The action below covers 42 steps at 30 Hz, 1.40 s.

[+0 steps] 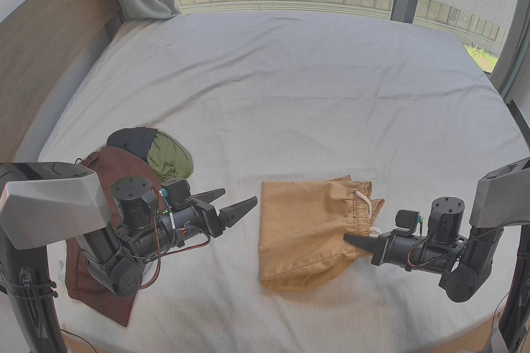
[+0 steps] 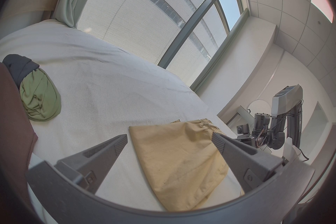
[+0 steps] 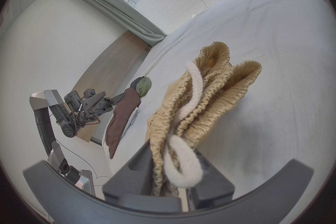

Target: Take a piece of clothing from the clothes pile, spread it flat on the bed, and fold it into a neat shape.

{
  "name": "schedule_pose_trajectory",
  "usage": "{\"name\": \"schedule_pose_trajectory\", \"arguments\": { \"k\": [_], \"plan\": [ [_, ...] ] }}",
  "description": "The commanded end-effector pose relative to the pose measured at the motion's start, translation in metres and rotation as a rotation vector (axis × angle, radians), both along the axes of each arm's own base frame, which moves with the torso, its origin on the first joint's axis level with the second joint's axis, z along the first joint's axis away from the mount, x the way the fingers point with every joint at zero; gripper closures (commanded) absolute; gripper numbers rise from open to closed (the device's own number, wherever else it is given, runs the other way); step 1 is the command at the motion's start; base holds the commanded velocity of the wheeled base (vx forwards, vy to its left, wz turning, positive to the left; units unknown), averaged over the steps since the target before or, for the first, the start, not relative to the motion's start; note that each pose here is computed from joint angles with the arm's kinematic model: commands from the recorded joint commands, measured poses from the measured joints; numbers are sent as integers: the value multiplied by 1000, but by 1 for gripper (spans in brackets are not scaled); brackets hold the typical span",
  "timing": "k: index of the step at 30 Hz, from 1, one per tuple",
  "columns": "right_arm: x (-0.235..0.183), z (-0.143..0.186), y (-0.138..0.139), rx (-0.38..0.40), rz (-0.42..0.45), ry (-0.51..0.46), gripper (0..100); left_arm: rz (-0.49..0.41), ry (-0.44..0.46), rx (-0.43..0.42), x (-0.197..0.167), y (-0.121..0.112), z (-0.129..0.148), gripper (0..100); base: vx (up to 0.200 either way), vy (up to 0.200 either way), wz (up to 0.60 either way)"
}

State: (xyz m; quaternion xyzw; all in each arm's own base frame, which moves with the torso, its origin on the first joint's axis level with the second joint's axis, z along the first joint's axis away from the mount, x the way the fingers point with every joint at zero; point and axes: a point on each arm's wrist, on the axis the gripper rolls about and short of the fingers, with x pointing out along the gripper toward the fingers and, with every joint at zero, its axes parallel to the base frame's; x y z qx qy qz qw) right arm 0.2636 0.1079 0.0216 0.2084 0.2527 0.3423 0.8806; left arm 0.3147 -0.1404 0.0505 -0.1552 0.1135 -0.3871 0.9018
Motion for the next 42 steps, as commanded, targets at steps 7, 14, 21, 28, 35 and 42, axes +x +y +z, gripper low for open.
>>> {"name": "schedule_pose_trajectory", "arguments": {
  "k": [7, 14, 21, 28, 35, 42],
  "plan": [
    [-6, 25, 6, 60, 16, -48, 100, 10, -6, -6, -5, 7, 8, 0, 0, 0, 0],
    [-12, 42, 12, 98, 37, -88, 100, 14, 0, -5, -10, 14, 11, 0, 0, 0, 0],
    [-14, 60, 16, 150, 45, -126, 100, 4, 22, 4, -15, 15, 8, 0, 0, 0, 0],
    [-10, 66, 17, 166, 41, -156, 100, 5, 15, 6, -16, 16, 9, 0, 0, 0, 0],
    [-8, 81, 31, 214, 82, -202, 100, 13, -2, 10, -15, 19, 12, 0, 0, 0, 0],
    [1, 88, 45, 257, 119, -220, 100, 40, -17, 26, -13, 29, 13, 0, 0, 0, 0]
  ]
}}
